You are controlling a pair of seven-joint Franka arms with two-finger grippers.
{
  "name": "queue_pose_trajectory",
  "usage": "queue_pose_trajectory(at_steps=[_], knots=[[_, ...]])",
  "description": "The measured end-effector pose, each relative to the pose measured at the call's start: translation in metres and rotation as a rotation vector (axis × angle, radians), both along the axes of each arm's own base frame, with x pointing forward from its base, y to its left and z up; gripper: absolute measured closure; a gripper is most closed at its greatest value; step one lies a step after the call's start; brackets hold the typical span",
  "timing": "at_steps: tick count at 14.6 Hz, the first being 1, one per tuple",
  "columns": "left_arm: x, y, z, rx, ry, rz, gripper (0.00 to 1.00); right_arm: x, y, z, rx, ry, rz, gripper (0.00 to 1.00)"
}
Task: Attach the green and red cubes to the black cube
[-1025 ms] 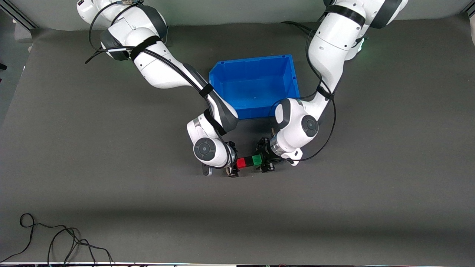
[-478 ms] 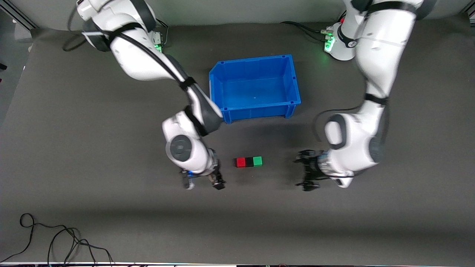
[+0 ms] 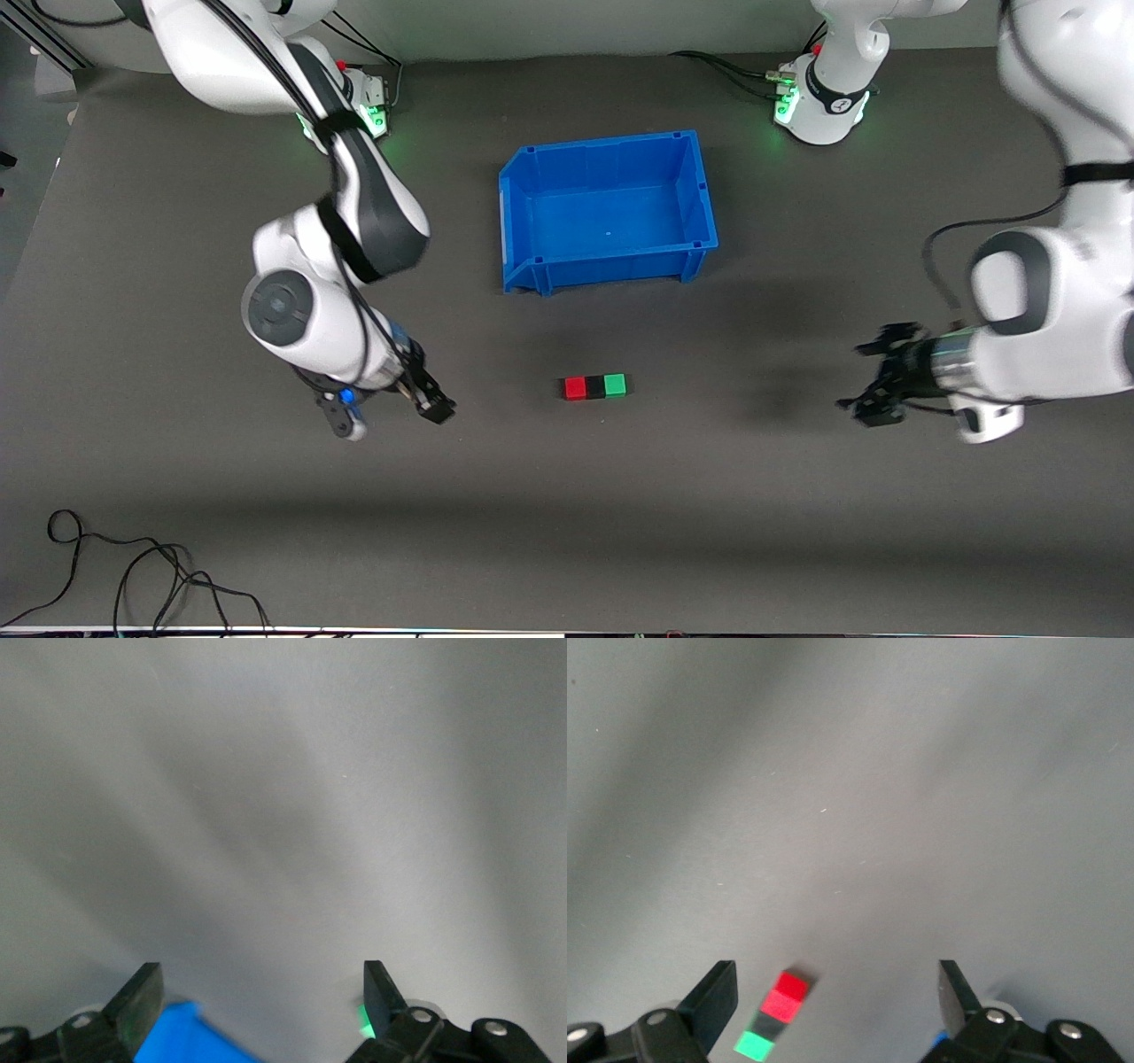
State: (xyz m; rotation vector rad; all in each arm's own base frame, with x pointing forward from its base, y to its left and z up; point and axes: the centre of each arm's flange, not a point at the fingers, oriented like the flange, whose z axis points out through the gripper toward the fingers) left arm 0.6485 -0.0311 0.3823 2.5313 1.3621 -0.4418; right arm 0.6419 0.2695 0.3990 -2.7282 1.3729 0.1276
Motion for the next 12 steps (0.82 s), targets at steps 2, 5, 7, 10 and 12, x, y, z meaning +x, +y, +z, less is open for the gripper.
queue_pose_trajectory(at_steps=[2,5,7,10,12], knots=[[-0.012,0.027,0.034,0.016,-0.020,-0.113,0.00,-0.014,-0.030,0.013,-0.003,-0.001,0.065,0.00],[-0.026,0.041,0.089,0.030,-0.047,-0.259,0.00,-0.039,-0.057,0.032,0.002,0.009,0.186,0.00],[-0.030,0.044,0.127,0.048,-0.087,-0.407,0.00,-0.058,-0.074,0.043,-0.057,0.039,0.319,0.00],[-0.034,0.038,0.174,0.107,-0.167,-0.693,0.00,-0.067,-0.120,0.060,-0.118,0.105,0.483,0.00],[-0.038,0.026,0.193,0.134,-0.203,-0.847,0.00,-0.067,-0.141,0.081,-0.097,0.067,0.575,0.00]])
